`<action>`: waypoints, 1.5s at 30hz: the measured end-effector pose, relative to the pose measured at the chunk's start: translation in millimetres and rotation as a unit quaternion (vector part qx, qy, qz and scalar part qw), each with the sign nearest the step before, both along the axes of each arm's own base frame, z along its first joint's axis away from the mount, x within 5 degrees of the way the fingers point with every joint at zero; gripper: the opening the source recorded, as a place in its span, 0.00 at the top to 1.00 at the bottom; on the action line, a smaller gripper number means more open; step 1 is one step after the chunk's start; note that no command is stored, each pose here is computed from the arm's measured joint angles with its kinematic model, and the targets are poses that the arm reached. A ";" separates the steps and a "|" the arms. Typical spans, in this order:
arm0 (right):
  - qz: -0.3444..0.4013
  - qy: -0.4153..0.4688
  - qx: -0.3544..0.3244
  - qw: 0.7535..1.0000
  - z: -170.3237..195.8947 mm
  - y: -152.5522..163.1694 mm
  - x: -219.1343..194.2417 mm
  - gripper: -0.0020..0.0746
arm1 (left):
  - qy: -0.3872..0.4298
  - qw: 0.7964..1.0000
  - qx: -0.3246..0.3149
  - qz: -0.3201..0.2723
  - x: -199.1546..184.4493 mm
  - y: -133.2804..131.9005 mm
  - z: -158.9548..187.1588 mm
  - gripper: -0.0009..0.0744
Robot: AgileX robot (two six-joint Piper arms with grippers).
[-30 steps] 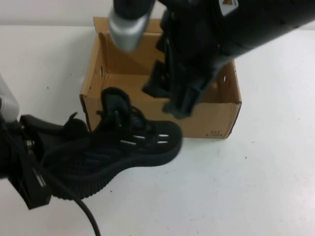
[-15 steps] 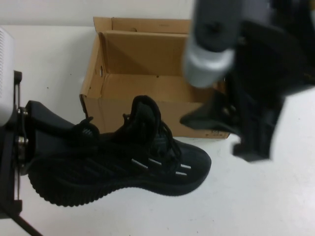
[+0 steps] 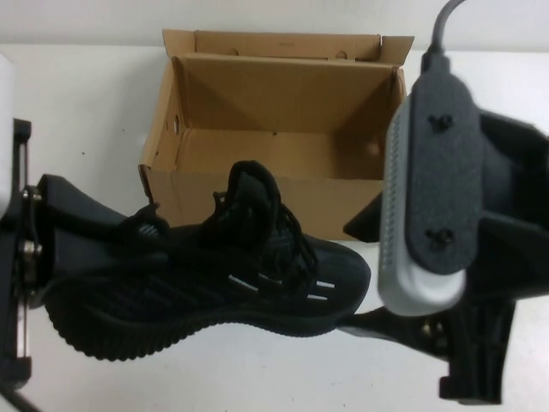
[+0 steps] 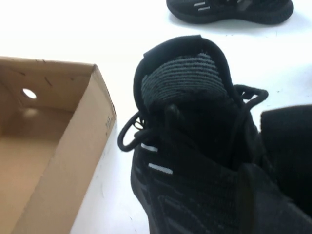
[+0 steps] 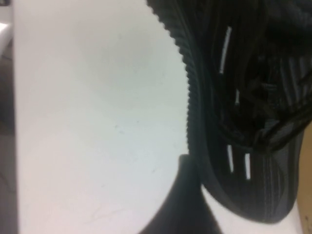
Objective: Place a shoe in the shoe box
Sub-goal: Place the shoe in the shoe box
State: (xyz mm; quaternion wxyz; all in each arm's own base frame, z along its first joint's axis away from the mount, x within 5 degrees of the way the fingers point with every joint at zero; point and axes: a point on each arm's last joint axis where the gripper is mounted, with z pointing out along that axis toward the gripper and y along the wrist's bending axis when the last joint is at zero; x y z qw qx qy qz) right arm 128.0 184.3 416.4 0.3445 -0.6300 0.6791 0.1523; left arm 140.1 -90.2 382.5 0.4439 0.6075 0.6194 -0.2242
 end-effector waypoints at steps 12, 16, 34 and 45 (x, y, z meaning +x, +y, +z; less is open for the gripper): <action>0.034 -0.023 0.076 0.996 -3.4 24.3 9.5 0.27 | -0.061 0.998 -0.015 -0.003 -38.8 4.6 19.0 0.95; 0.033 -0.019 0.084 0.996 -6.5 30.9 13.7 0.27 | -0.065 0.998 -0.022 0.002 -47.6 5.6 22.3 0.95; 0.029 -0.004 0.092 0.995 -13.5 41.7 20.7 0.94 | -0.060 0.998 -0.031 0.008 -50.1 5.6 24.2 0.95; 0.032 0.004 0.092 0.995 -14.3 42.4 19.8 0.95 | 0.011 0.997 -0.060 0.045 -50.2 5.3 24.6 0.95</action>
